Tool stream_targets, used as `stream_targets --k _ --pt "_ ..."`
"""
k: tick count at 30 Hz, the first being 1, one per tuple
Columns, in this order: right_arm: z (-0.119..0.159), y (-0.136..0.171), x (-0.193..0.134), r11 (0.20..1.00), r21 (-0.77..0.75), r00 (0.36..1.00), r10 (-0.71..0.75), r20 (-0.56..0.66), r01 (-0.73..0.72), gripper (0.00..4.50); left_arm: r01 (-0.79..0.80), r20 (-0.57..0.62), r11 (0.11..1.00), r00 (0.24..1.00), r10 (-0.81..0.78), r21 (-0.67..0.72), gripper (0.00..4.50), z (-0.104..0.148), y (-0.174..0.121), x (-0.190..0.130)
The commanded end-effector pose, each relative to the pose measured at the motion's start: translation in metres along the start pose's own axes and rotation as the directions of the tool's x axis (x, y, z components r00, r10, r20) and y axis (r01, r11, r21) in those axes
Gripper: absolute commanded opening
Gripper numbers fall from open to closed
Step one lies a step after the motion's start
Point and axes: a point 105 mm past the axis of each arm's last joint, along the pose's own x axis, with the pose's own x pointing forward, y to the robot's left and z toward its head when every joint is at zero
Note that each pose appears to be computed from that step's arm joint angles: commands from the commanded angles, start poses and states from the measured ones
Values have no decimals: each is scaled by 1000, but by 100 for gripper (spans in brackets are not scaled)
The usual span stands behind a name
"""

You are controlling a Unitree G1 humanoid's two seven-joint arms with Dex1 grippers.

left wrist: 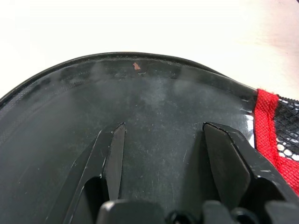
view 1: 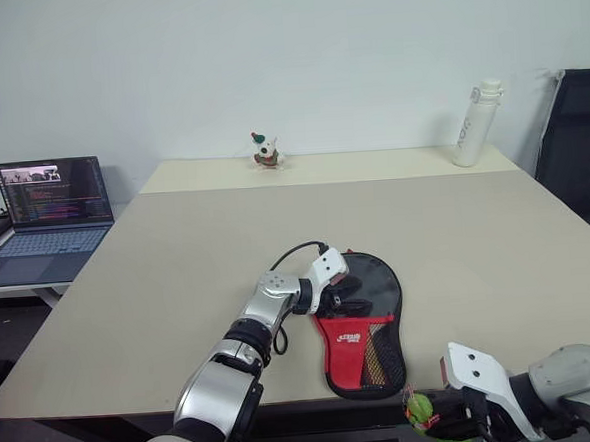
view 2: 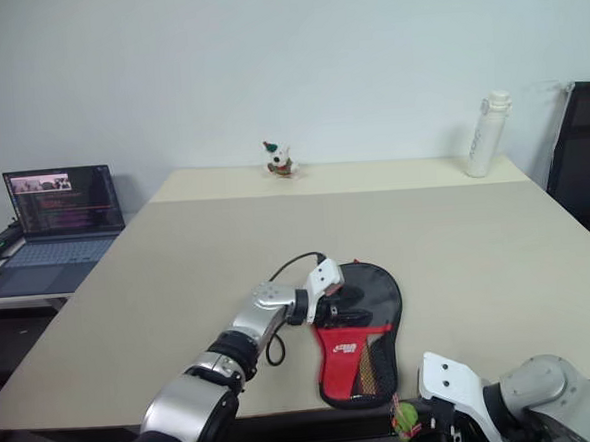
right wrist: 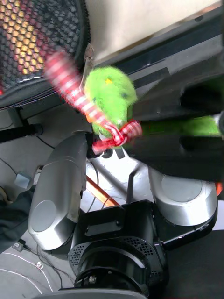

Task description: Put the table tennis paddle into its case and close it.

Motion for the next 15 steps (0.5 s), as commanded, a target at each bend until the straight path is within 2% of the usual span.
stream_targets --k 1,3,6,11,15 --pt "19 2 -9 1000 -15 997 19 80 -18 188 18 -67 999 998 -19 -29 288 -20 -9 3" --pt "31 -3 -15 1000 4 990 9 138 -9 253 21 -65 999 998 -23 -30 288 -19 -9 3" --pt "46 -16 -24 999 26 977 -43 210 38 253 27 -62 999 998 -29 -31 288 -20 -9 -1" --pt "66 -63 -40 973 43 913 -230 337 228 253 44 -43 999 998 -45 -16 288 -18 -4 -17" --pt "71 -102 -51 949 66 852 -307 424 309 253 3 51 1000 999 -2 -24 288 -1 7 -46"
